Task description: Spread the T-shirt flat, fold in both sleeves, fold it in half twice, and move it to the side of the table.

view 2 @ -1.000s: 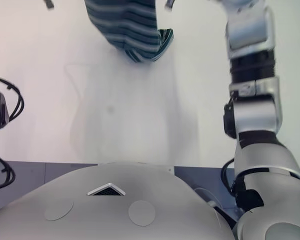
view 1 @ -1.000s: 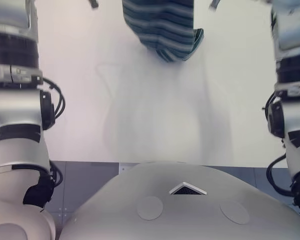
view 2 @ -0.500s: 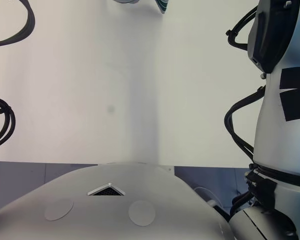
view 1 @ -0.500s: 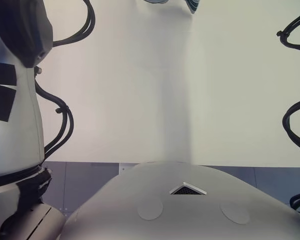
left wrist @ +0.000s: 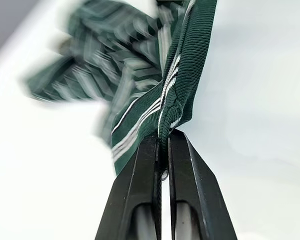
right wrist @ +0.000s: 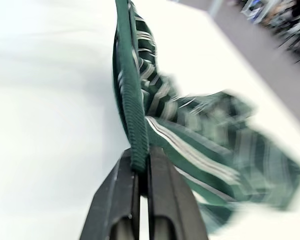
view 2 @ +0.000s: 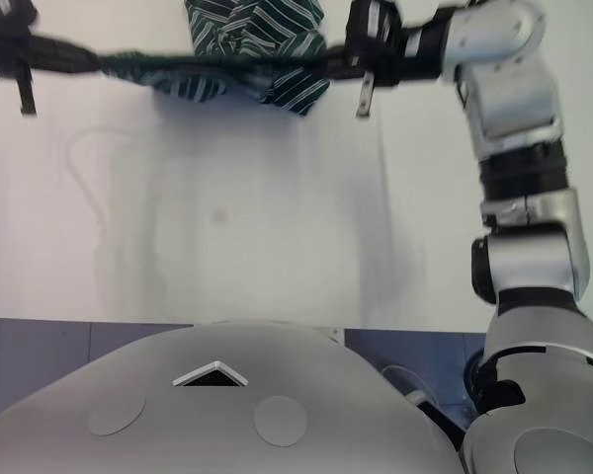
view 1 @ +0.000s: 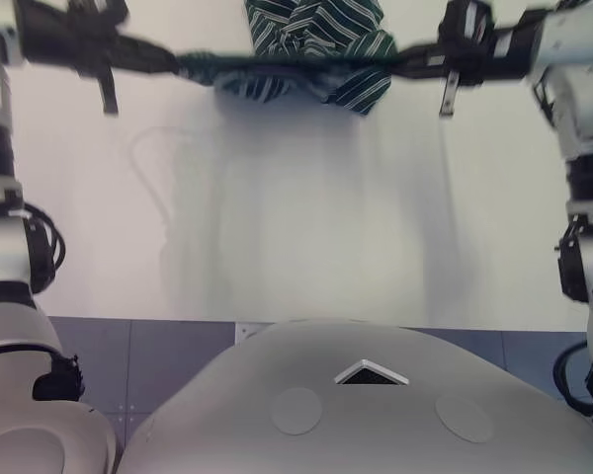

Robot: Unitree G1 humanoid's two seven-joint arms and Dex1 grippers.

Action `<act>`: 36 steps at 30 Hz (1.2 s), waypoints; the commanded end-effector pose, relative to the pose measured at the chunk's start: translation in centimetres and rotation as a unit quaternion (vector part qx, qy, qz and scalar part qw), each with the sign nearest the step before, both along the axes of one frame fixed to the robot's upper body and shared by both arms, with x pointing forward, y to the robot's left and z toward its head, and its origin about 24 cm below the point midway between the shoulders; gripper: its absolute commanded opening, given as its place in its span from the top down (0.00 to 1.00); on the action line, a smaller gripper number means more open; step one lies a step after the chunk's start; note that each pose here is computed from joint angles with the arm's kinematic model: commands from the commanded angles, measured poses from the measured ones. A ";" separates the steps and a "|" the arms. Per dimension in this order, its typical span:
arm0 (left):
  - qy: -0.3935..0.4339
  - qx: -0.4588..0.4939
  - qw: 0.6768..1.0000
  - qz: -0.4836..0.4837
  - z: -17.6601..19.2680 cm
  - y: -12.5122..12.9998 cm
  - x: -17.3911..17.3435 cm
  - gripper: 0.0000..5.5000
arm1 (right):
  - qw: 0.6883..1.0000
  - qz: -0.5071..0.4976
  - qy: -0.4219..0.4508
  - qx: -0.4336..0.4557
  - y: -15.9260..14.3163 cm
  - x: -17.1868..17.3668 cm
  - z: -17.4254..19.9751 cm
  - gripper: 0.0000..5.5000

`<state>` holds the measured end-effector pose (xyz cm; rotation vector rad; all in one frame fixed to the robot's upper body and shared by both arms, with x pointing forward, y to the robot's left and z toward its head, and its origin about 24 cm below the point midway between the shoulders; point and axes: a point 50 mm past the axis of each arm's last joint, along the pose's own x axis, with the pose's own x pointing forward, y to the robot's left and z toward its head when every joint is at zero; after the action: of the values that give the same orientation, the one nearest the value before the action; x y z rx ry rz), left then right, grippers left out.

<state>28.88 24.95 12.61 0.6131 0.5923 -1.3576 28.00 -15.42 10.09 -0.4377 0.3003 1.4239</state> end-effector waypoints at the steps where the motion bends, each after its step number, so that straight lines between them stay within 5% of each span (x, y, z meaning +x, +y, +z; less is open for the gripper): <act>1: 0.123 0.060 0.980 -0.148 -3.7 -3.7 -10.1 1.00 | 0.987 0.056 0.149 -0.008 2.2 -10.3 -1.9 0.99; 4: 0.119 0.070 0.983 -0.120 -3.3 -3.4 -10.1 0.87 | 0.985 0.040 0.162 -0.045 1.2 -11.2 -2.3 1.00; 8: 0.106 0.041 0.986 -0.118 -0.5 -3.7 -10.9 0.79 | 0.980 0.032 0.175 -0.086 -0.8 -12.1 -1.3 0.83; 13: 0.068 -0.120 0.988 -0.068 6.3 -3.9 -8.7 0.79 | 0.982 -0.001 0.182 0.058 -2.0 -9.7 4.3 0.79; 15: 0.035 -0.104 0.994 0.014 4.6 -4.1 -5.8 0.86 | 0.972 -0.081 0.161 0.151 -2.3 -6.1 6.1 0.86; 17: 0.013 -0.047 0.997 0.056 1.1 -4.5 -4.0 0.93 | 0.964 -0.168 0.146 0.144 -2.0 -3.5 4.5 0.93; 20: 0.003 0.025 0.997 0.072 -3.2 -4.6 -3.0 1.00 | 0.966 -0.234 0.108 0.033 -1.5 -2.0 -0.1 1.00; 23: -0.009 0.127 0.988 0.084 -6.0 -1.9 -3.0 1.00 | 0.971 -0.199 0.064 -0.118 -2.2 -2.9 -4.5 1.00; 27: 0.042 0.133 0.986 0.094 -6.7 0.3 -5.8 1.00 | 0.958 -0.133 0.065 -0.247 -5.4 -5.6 -7.2 1.00; 33: 0.054 0.109 0.981 0.151 -6.5 1.8 -7.7 1.00 | 0.967 -0.144 0.088 -0.191 -5.3 -6.9 -5.6 1.00; 36: 0.036 -0.021 0.979 0.201 -3.7 0.9 -5.6 1.00 | 0.966 -0.242 0.085 -0.040 -4.9 -3.3 -1.5 1.00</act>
<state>21.98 25.99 6.95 0.4987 0.8097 -1.0472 22.33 -20.23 5.85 -0.3982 0.6819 1.0616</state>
